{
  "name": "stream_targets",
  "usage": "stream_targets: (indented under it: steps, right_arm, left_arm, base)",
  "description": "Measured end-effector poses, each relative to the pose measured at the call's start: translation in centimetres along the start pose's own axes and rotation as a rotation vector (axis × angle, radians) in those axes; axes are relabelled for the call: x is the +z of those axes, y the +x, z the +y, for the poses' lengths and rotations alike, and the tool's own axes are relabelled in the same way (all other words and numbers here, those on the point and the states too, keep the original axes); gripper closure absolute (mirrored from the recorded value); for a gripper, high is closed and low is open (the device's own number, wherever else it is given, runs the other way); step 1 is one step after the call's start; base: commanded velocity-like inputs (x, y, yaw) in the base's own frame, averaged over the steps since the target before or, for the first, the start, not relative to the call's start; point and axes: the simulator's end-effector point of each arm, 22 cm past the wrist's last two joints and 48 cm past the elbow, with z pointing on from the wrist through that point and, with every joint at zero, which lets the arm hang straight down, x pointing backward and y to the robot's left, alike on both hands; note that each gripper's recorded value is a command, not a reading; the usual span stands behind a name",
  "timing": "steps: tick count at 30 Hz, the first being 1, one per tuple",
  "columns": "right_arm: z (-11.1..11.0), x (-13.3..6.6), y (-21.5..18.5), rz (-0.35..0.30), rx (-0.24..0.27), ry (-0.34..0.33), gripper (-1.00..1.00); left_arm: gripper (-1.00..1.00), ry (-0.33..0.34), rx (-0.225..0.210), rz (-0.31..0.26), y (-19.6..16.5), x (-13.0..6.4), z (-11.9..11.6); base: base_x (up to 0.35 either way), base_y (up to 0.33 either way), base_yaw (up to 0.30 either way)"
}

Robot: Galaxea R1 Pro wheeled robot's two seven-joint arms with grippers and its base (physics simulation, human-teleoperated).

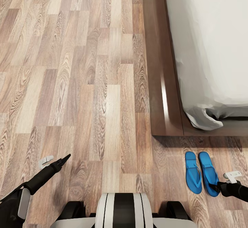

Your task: In the bedroom, move the book from the bed onto either nightstand, and place the two sandals side by side next to the bed.

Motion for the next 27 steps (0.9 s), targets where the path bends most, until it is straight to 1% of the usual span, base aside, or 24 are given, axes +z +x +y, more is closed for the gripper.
stream_targets:
  steps: [4,9,12,13,18,27]
  right_arm:
    - [0.0,0.0,-0.1,-0.007,-0.003,-0.001,1.0]
    - [0.0,-0.1,-1.2,-0.056,-0.031,-0.002,1.0]
    - [0.0,-0.1,-1.4,-0.065,-0.034,-0.001,1.0]
    - [-0.1,-0.1,-1.4,-0.068,-0.032,0.001,1.0]
    - [-1.6,-0.8,-2.1,-0.1,0.012,0.029,1.0]
    - [-1.8,-0.9,-2.2,-0.103,0.018,0.033,1.0]
  left_arm:
    - [-1.0,0.0,0.0,0.0,0.0,0.0,0.0]
    - [-1.0,0.0,0.0,0.0,0.0,0.0,0.0]
    - [-1.0,0.0,0.0,0.0,0.0,0.0,0.0]
    - [-1.0,0.0,0.0,0.0,0.0,0.0,0.0]
    - [-1.0,-0.001,0.0,0.0,0.0,0.0,0.0]
    - [-1.0,-0.002,-0.001,0.001,0.1,0.0,0.1]
  base:
    - [0.0,0.0,0.0]
    - [0.0,0.0,0.0]
    - [0.0,0.0,0.0]
    - [0.0,0.0,0.0]
    - [0.0,0.0,0.0]
    - [0.0,0.0,0.0]
